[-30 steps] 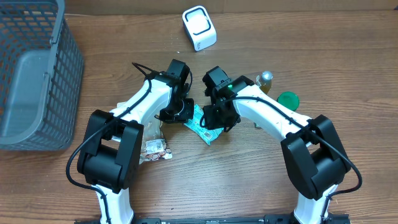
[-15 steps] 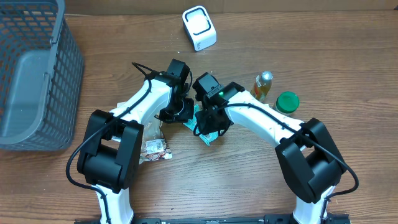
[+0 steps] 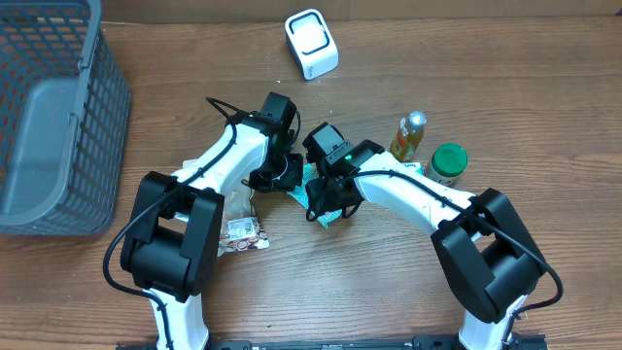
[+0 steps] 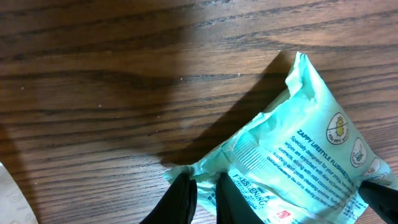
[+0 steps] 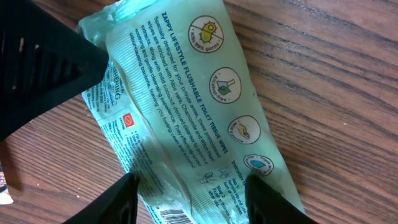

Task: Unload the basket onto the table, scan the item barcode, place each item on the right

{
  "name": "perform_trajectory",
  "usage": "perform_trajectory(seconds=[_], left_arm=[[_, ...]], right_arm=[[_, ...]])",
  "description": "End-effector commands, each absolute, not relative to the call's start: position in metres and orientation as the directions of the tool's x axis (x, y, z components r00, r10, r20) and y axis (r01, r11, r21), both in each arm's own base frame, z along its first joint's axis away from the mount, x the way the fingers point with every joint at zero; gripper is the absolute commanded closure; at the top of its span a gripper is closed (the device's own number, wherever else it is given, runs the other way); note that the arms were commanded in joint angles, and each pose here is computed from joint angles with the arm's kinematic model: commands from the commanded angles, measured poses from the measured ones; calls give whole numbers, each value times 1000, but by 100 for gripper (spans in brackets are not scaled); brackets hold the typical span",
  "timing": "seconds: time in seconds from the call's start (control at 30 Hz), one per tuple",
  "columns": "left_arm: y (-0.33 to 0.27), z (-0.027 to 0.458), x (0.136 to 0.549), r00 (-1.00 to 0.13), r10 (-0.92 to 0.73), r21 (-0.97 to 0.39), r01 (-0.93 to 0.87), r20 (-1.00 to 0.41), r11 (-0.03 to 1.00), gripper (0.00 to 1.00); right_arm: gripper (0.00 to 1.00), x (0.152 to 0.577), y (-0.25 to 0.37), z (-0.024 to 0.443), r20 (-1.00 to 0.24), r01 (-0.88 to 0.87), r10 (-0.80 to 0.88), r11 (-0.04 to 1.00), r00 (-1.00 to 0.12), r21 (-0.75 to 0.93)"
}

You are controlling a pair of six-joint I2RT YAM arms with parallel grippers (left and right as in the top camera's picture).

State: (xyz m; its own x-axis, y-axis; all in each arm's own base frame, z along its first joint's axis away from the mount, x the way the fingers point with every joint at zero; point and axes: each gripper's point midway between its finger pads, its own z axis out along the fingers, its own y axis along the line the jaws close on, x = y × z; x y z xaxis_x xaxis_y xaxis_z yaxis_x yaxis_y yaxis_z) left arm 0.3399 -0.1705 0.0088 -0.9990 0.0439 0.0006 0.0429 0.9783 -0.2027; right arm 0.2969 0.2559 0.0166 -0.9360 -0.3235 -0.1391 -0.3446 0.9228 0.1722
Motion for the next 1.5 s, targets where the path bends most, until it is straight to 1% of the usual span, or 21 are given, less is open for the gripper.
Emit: perform_trajectory(seconds=[0.0, 0.3, 0.4, 0.43, 0.5, 0.57, 0.8, 1.03, 1.23, 1.33, 1.47], left_arm=[[-167, -1, 337, -999, 38, -179, 33, 19, 983, 86], [-167, -1, 337, -999, 38, -179, 33, 20, 983, 86], [-167, -1, 336, -999, 38, -178, 33, 21, 983, 86], [-167, -1, 336, -999, 38, -178, 33, 22, 984, 86], [-167, -1, 336, -999, 38, -178, 33, 21, 983, 88], [-167, -1, 337, -999, 37, -180, 33, 18, 983, 92], [-170, 2, 345, -1000, 19, -189, 20, -8, 982, 96], [-179, 5, 364, -996, 20, -223, 39, -88, 974, 95], [-200, 13, 368, -993, 50, -338, 82, -102, 938, 95], [-199, 21, 371, -994, 50, -337, 80, -98, 938, 96], [-194, 36, 381, -994, 32, -332, 65, -105, 941, 96]], right_arm=[[45, 297, 252, 17, -133, -344, -326, 927, -936, 151], [44, 319, 256, 60, -159, -322, -298, 933, -941, 160], [43, 328, 247, 64, -162, -294, -268, 941, -950, 166], [36, 329, 244, 64, -157, -285, -259, 943, -953, 171], [28, 330, 239, 62, -145, -269, -245, 947, -959, 178], [27, 332, 235, 61, -141, -257, -234, 950, -962, 177], [28, 342, 223, 57, -147, -211, -186, 960, -972, 181], [29, 333, 216, 45, -110, -180, -162, 968, -981, 174], [29, 324, 215, 39, -76, -148, -136, 972, -988, 185], [32, 320, 221, 39, -55, -136, -127, 965, -990, 224], [35, 319, 221, 36, -43, -90, -83, 969, -996, 228]])
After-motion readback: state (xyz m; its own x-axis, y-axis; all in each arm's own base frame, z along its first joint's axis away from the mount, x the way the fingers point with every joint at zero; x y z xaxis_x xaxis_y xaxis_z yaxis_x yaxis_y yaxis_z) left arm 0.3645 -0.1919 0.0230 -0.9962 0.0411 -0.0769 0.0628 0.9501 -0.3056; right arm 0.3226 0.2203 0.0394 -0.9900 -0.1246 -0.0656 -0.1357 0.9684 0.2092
